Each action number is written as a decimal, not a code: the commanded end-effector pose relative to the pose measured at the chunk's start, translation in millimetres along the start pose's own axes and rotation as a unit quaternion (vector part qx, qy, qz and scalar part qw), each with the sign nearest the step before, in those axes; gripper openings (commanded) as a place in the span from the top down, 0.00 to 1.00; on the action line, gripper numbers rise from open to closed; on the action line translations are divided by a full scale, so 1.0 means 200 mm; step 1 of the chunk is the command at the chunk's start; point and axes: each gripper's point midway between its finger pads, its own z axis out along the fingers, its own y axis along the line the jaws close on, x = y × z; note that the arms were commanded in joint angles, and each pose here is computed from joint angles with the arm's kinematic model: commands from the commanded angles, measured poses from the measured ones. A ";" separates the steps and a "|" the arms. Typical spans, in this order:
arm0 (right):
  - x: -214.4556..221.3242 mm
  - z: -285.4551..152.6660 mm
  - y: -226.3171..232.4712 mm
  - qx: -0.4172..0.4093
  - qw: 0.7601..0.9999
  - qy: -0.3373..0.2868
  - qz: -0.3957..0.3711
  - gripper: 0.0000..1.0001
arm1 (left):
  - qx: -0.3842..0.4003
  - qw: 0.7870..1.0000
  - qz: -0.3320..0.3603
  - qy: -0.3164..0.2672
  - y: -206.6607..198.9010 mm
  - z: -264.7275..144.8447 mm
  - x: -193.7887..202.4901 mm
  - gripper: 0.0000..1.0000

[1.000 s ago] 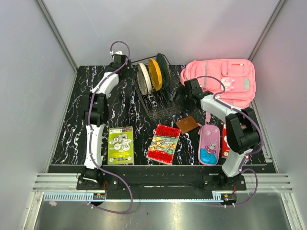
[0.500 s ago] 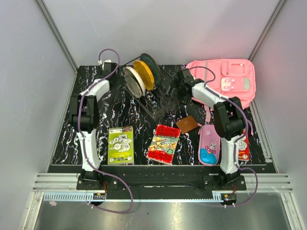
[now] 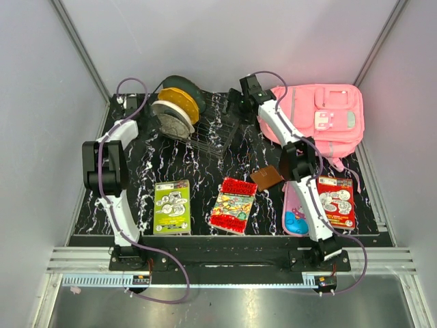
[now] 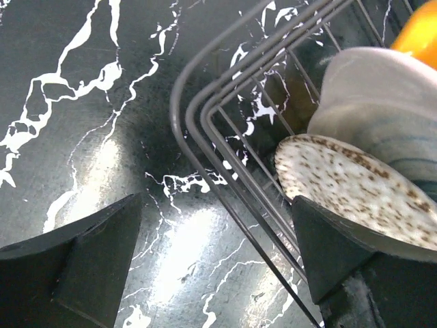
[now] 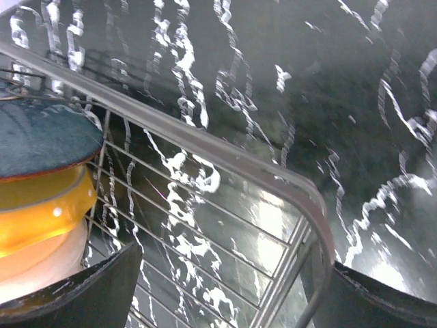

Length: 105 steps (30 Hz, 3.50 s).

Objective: Pack the student bag
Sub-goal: Move the distractor to the center of the board.

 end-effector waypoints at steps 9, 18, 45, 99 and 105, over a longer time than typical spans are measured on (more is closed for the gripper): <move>-0.14 -0.04 0.52 -0.234 0.970 -0.038 -0.051 0.00 | 0.061 0.996 -0.051 -0.046 0.07 -0.23 -0.15 0.01; -0.39 -0.33 0.55 -0.292 0.952 -0.075 -0.056 0.00 | 0.110 0.981 -0.053 -0.152 0.03 -0.60 -0.36 0.01; -0.42 -1.39 -0.44 -0.010 0.963 -0.267 0.025 0.00 | 0.469 0.843 0.255 0.061 -1.11 -1.12 0.85 0.01; 0.00 -1.07 -1.55 0.180 0.894 -0.200 0.359 0.00 | 0.427 0.881 0.204 -0.018 -0.92 -1.23 0.64 0.01; -0.03 -1.09 -1.67 0.190 0.879 -0.230 0.372 0.00 | 0.432 0.879 0.201 -0.008 -0.91 -1.24 0.67 0.01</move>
